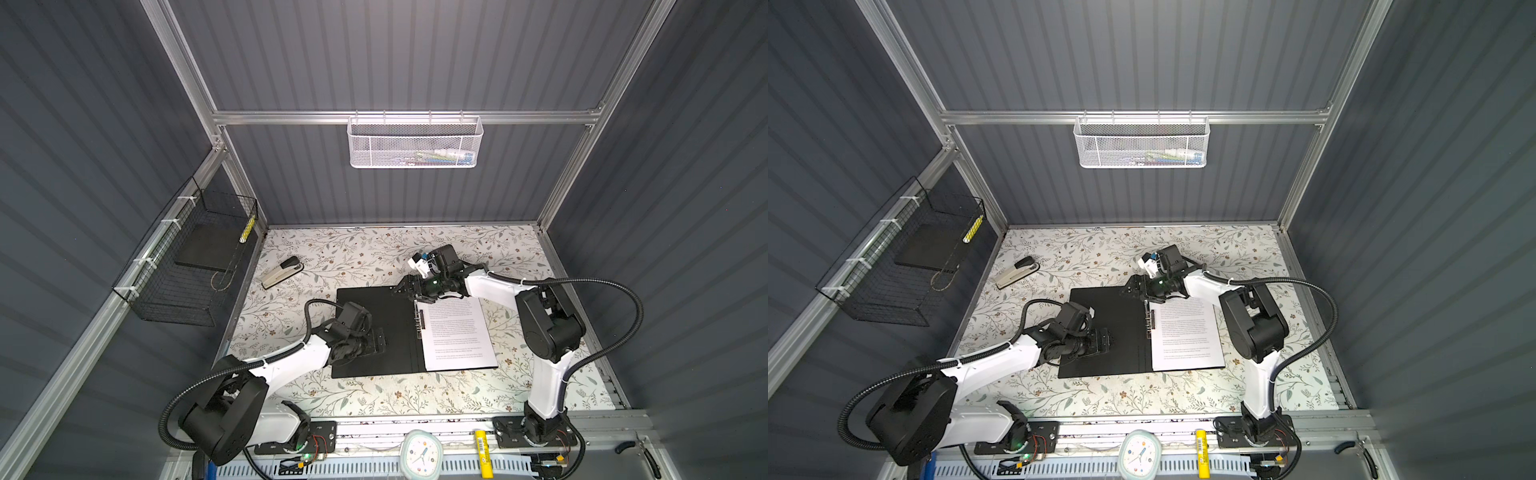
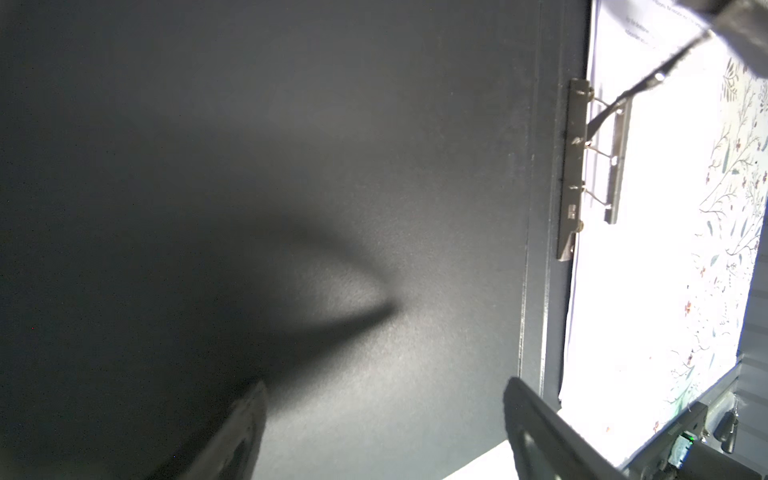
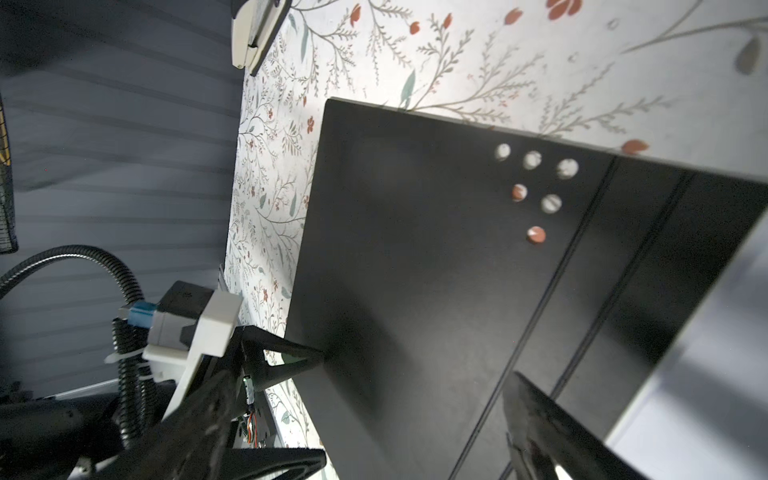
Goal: Put the files into the folder
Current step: 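Grasp the metal clip lever with the right gripper while left gripper holds the folder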
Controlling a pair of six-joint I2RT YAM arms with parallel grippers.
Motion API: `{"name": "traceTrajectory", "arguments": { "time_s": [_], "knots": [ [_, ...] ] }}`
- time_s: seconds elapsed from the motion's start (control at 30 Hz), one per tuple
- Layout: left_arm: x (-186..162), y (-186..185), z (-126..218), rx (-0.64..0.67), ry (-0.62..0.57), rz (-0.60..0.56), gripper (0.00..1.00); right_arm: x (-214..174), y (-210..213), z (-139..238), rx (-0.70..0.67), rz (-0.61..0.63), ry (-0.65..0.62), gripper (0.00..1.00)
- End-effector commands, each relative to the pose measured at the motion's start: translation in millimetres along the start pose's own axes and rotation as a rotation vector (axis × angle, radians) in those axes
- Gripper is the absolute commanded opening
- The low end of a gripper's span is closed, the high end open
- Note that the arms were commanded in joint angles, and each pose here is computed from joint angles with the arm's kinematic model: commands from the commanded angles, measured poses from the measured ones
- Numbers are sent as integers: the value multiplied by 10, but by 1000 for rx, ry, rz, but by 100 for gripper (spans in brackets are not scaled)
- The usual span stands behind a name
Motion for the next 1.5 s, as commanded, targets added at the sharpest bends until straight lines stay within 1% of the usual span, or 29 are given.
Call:
{"name": "traceTrajectory", "arguments": {
  "time_s": [0.0,0.13,0.3,0.4,0.5,0.57,0.67,0.77,0.87,0.9,0.93,1.0,1.07,1.1,1.2,1.3,1.33,1.37,1.47],
  "knots": [
    [-88,146,-13,63,27,4,90,-176,44,16,19,-11,33,99],
    [-60,124,34,57,12,2,90,-398,57,40,13,-32,42,99],
    [-48,115,42,59,11,-11,91,-577,75,131,-23,-33,16,99],
    [-31,107,48,61,7,-16,91,-581,60,239,-89,-27,-39,99],
    [-5,92,67,58,-3,-20,92,-525,45,384,-166,-32,-125,99],
    [-6,103,70,66,-5,-21,93,-487,78,463,-187,-42,-159,99],
    [-21,158,74,94,-11,-6,94,-441,104,572,-218,-96,-198,99],
    [-63,229,80,115,-17,4,94,-486,65,658,-244,-194,-220,99],
    [-95,228,110,97,-22,-1,94,-594,3,756,-261,-307,-251,99],
    [-105,217,114,82,-23,-6,94,-641,-11,773,-249,-356,-268,96],
    [-113,202,115,68,-22,-10,95,-690,-22,770,-225,-403,-281,91],
    [-127,198,105,57,-16,-18,95,-810,-95,720,-173,-559,-300,73],
    [-131,200,94,59,-13,-29,95,-875,-121,661,-130,-673,-294,62],
    [-129,199,92,58,-13,-35,95,-909,-126,639,-123,-718,-291,61],
    [-136,195,92,49,-15,-47,95,-940,-97,620,-130,-788,-319,55],
    [-129,163,95,29,-17,-60,95,-937,-31,586,-111,-834,-323,47],
    [-131,156,94,24,-15,-65,95,-907,-50,601,-125,-843,-361,47],
    [-133,158,90,24,-13,-69,95,-898,-32,602,-128,-845,-374,47],
    [-140,146,83,10,-11,-80,95,-857,-3,596,-149,-856,-386,46]
  ]
}}
Point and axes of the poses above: each gripper's point midway between its finger pads, its own z axis back along the fingers, its own y axis along the line the jaws close on, x = y × z, the point moved 4 cm from there along z, back along the fingers, and after that the axes turned 1 degree about -z, right-handed, at the moved point
